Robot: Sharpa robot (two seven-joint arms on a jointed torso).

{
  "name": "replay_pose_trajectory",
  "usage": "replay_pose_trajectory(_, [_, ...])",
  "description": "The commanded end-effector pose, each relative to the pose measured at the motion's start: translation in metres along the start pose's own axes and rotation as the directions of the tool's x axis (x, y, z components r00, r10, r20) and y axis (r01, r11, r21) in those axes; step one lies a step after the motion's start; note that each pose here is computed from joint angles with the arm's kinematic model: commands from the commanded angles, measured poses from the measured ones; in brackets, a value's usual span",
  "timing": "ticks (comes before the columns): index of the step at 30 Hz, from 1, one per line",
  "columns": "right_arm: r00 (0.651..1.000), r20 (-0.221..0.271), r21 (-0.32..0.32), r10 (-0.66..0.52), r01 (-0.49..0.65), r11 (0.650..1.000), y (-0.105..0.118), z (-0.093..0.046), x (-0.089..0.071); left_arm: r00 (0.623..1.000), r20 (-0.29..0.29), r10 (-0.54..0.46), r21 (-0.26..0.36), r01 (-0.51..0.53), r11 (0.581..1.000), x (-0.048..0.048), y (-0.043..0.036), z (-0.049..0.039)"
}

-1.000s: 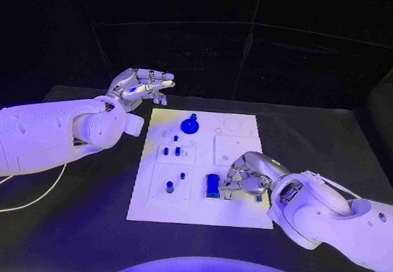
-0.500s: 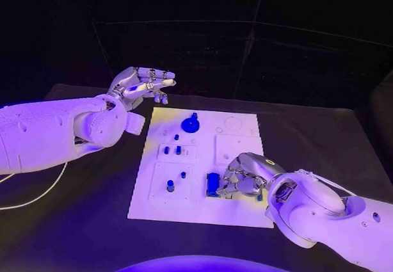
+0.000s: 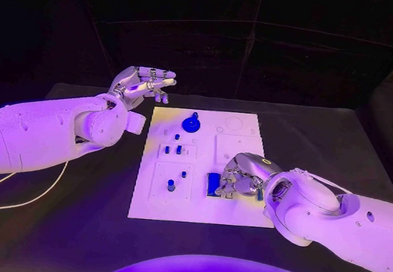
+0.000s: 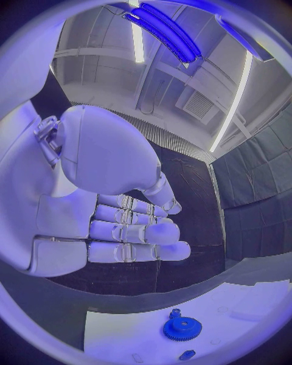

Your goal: Assemble the parts on the task board

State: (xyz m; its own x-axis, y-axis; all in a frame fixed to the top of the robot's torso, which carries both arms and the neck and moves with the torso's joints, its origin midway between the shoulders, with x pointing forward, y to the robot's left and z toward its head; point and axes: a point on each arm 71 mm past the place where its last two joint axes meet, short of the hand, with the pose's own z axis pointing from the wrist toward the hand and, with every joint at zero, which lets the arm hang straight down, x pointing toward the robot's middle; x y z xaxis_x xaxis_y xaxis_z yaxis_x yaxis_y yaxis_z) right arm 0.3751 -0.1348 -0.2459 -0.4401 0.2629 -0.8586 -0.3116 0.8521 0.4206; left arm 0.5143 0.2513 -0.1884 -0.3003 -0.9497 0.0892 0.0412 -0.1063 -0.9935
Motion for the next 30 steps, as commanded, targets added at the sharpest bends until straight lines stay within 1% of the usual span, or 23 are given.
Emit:
replay_pose_trajectory(1, [1.000, 0.021, 0.020, -0.015, 0.015, 1.000, -0.002, 0.000, -0.002, 1.000, -0.010, -0.007, 0.008, 0.007, 1.000, 0.0012, -0.0013, 0.0006])
replay_pose_trajectory(6, [0.999, 0.038, 0.022, -0.009, 0.008, 1.000, -0.004, -0.001, -0.004, 1.000, -0.009, -0.007, 0.008, 0.007, 1.000, 0.0009, -0.0012, 0.0006])
replay_pose_trajectory(9, [0.998, 0.053, 0.014, 0.016, -0.017, 1.000, -0.005, -0.003, -0.006, 1.000, -0.009, -0.007, 0.007, 0.007, 1.000, 0.0006, -0.0012, 0.0005])
replay_pose_trajectory(12, [0.995, 0.078, 0.008, 0.063, -0.064, 0.998, -0.010, -0.010, -0.010, 1.000, -0.008, -0.007, 0.007, 0.007, 1.000, 0.0002, -0.0011, 0.0004])
replay_pose_trajectory(14, [0.992, 0.093, 0.018, 0.090, -0.092, 0.996, -0.016, -0.017, -0.013, 1.000, -0.008, -0.006, 0.006, 0.007, 1.000, -0.0002, -0.0010, 0.0002])
replay_pose_trajectory(18, [0.987, 0.108, 0.072, 0.120, -0.128, 0.989, -0.033, -0.034, -0.020, 1.000, -0.005, -0.005, 0.006, 0.005, 1.000, -0.0012, -0.0010, -0.0001])
replay_pose_trajectory(22, [0.987, 0.119, 0.142, 0.110, -0.127, 0.982, -0.052, -0.048, -0.026, 1.000, -0.003, -0.004, 0.005, 0.004, 1.000, -0.0023, -0.0010, -0.0005])
replay_pose_trajectory(26, [0.989, 0.126, 0.205, 0.078, -0.103, 0.973, -0.069, -0.055, -0.030, 1.000, -0.003, -0.004, 0.006, 0.004, 1.000, -0.0021, -0.0010, -0.0007])
replay_pose_trajectory(30, [0.991, 0.124, 0.251, 0.041, -0.072, 0.965, -0.081, -0.057, -0.032, 1.000, -0.005, -0.005, 0.006, 0.006, 1.000, -0.0017, -0.0010, -0.0008])
